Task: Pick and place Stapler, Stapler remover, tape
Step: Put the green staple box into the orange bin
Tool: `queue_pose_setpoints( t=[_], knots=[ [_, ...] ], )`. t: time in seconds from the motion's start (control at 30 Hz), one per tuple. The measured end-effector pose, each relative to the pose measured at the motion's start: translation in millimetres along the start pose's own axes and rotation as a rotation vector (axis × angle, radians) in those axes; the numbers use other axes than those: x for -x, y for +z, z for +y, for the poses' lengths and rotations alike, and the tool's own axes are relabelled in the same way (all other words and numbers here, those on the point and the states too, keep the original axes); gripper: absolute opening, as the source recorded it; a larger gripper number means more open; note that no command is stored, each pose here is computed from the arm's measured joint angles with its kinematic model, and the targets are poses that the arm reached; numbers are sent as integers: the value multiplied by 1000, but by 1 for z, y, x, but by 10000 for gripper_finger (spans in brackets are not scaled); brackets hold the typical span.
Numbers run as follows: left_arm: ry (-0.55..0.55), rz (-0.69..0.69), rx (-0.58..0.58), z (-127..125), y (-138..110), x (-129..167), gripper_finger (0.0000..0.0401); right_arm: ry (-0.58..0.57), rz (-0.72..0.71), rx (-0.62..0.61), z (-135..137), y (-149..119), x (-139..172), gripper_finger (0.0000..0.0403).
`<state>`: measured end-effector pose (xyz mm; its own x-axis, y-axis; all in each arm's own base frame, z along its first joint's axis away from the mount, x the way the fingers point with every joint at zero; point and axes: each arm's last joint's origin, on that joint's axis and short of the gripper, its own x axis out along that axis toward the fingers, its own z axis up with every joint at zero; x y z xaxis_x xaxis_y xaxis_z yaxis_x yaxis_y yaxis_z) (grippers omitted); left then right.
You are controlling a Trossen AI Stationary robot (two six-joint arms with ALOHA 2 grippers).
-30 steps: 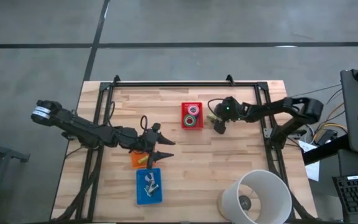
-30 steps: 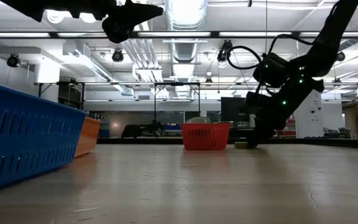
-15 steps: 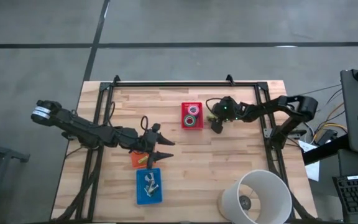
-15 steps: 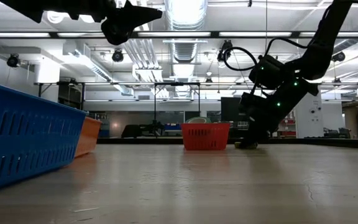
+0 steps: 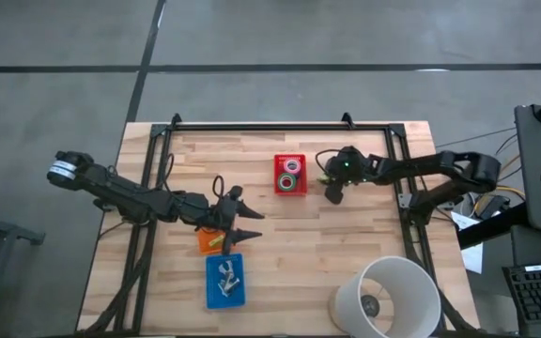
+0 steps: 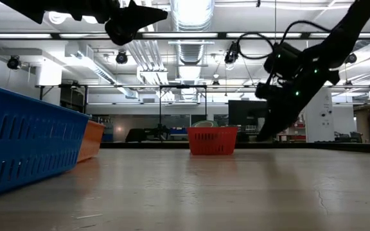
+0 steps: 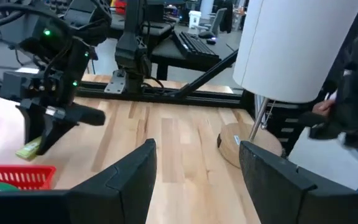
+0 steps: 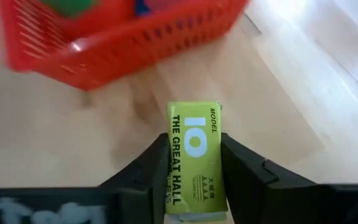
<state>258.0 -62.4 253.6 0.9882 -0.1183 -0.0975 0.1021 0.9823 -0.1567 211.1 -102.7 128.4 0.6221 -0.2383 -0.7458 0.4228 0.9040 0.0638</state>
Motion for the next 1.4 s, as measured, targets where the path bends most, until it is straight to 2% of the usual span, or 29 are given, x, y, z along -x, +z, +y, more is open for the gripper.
queue_pose_setpoints(
  t=[0.1, 0.27, 0.43, 0.73, 1.03, 1.23, 1.4],
  knots=[
    [2, 11, -54, 0, -2, -2, 229, 82, -37, -17, 8, 5, 11, 125],
    [4, 42, -158, 1, -12, -9, 229, 322, -117, -44, 27, 16, 32, 115],
    [2, 67, -289, 1, -22, -18, 229, 510, -166, -56, 46, 22, 49, 110],
    [2, -20, -449, 1, -33, -36, 229, 782, -201, -49, 87, 28, 60, 117],
    [0, -54, -495, -5, -29, -57, 229, 919, -174, -13, 131, 47, 60, 119],
    [-9, -86, -536, -12, -21, -65, 229, 932, -115, -13, 153, 61, 41, 119],
    [-31, -63, -564, -18, -23, -65, 229, 927, -105, -6, 164, 76, 24, 111]
  ],
)
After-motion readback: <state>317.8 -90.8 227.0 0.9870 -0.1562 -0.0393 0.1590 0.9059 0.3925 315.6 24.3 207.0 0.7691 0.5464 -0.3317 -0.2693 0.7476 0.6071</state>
